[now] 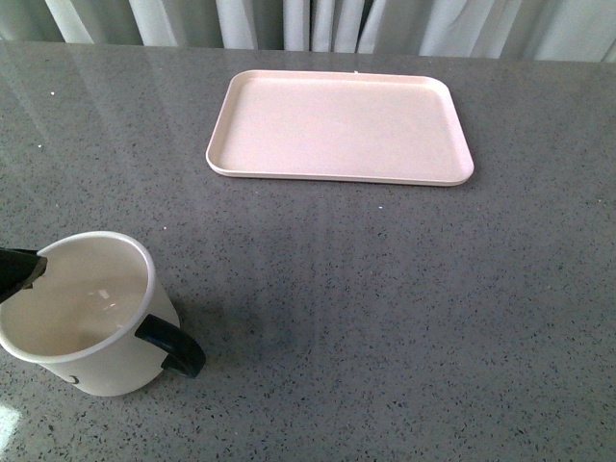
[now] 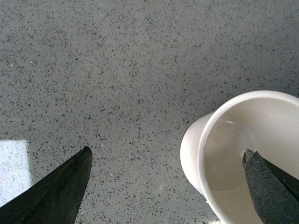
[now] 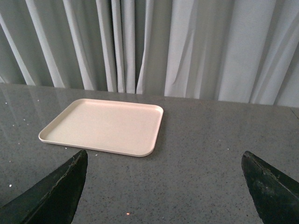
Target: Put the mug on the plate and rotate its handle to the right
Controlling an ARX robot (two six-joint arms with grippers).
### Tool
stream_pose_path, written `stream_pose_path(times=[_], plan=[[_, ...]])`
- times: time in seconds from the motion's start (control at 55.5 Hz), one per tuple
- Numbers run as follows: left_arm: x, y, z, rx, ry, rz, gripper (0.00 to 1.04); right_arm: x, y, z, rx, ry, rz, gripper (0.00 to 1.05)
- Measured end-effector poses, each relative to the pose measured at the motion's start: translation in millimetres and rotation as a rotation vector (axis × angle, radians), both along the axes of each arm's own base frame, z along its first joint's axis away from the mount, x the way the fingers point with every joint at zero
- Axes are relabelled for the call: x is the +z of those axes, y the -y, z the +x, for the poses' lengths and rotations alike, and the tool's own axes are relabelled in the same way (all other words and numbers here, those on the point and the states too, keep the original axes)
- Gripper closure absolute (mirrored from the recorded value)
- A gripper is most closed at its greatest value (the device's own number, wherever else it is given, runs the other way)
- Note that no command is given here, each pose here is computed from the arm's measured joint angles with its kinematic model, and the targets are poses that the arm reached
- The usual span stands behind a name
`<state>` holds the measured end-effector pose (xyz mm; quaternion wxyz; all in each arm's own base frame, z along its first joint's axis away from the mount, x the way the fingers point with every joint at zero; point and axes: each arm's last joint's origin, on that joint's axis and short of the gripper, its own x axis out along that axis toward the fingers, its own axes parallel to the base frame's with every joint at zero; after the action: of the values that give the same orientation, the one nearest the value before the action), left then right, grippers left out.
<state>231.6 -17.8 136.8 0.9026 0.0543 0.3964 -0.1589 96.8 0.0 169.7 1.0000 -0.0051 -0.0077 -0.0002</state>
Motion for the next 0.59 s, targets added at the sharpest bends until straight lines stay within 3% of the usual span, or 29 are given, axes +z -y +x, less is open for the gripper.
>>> stream_pose_path(times=[0.541, 0.595], plan=[[-17.1, 4.3, 6.6, -0.037, -0.06, 0.022, 0.09, 0.0, 0.0, 0.0, 0.0, 0.0, 0.0, 0.09], [-18.9, 6.0, 6.8, -0.047, -0.065, 0.026, 0.18, 0.0, 0.0, 0.0, 0.0, 0.0, 0.0, 0.09]])
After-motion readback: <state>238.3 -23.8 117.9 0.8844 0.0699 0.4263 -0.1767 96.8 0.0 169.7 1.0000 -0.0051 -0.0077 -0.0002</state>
